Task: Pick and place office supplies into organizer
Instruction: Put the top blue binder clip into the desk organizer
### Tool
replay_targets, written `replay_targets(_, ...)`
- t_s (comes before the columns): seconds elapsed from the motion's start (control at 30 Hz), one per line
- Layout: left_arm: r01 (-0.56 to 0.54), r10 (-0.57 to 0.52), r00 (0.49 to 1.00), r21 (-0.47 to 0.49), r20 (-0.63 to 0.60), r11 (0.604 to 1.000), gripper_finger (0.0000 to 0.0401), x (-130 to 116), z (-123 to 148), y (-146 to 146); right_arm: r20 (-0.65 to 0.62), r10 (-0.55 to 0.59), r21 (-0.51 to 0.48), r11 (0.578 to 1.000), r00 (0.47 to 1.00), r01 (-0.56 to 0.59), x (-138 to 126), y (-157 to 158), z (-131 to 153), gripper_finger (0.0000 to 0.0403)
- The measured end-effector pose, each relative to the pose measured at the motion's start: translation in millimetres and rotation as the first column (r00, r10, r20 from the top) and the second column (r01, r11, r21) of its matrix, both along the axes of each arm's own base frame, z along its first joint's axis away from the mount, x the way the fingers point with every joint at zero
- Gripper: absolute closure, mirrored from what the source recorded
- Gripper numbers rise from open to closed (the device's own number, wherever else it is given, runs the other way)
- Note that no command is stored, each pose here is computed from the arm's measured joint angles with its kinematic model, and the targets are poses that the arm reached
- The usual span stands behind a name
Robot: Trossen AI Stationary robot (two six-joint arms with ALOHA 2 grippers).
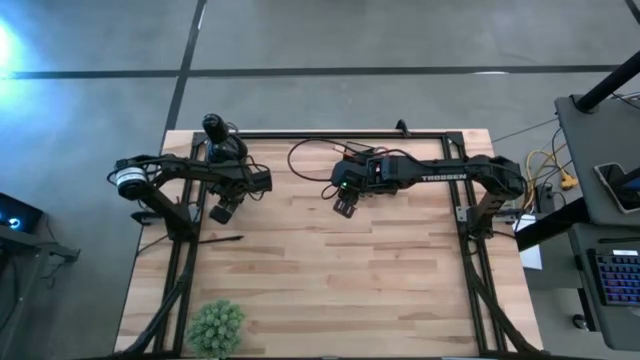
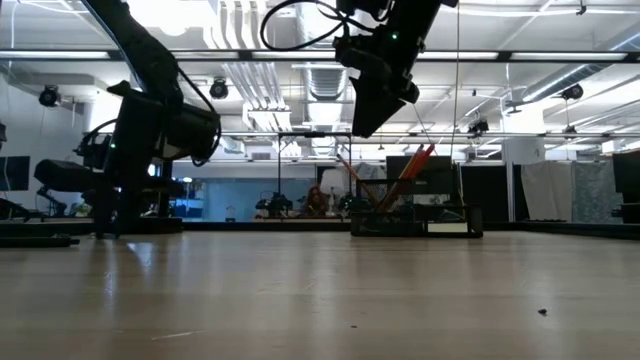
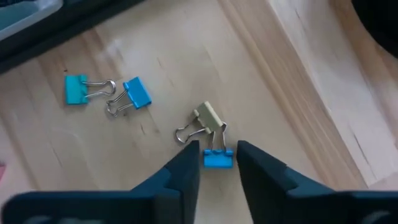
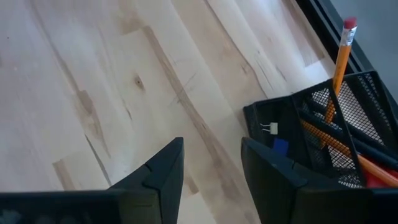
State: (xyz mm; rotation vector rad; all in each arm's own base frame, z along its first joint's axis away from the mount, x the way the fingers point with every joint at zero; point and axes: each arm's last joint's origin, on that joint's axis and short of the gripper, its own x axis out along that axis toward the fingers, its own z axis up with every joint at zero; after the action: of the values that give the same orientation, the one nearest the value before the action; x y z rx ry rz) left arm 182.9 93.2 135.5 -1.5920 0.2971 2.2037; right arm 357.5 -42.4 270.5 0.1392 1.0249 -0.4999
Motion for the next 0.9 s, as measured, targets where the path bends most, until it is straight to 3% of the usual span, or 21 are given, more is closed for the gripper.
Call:
replay_targets(0.23,0.006,-0.005,1.0,0.022,-0.022,1.0,0.0376,-1.4,-0.2,0.5,0.005,-0.014,0.007,1.0,1.0,0.014,0.0,0.1,-0.5,0.0252)
replay_targets(0.47,0.063,-0.063,0.998,0.003,0.003,0.998,0.0372,4.9,4.4,1.4,0.012,-0.037,0.011,0.999,0.999,0.037,-0.2,-0.1,-0.5,0.0255)
replay_targets(0.57,0.16,-0.161,0.987,0.039,0.028,0.986,0.0371,15.6,16.3,1.2,0.0,-0.057,-0.025,0.998,0.998,0.057,-2.3,-1.0,0.4,0.0258)
replay_targets(0.73,0.321,-0.327,0.944,0.102,0.048,0.941,0.037,34.6,35.8,-6.4,-0.064,-0.147,-0.148,0.98,0.987,0.136,-16.6,-3.8,6.6,0.0259)
replay_targets(0.9,0.46,-0.503,0.858,0.278,0.107,0.843,0.037,66.3,57.1,-15.8,-0.085,-0.271,-0.185,0.95,0.959,0.252,-42.1,-4.0,23.0,0.0262)
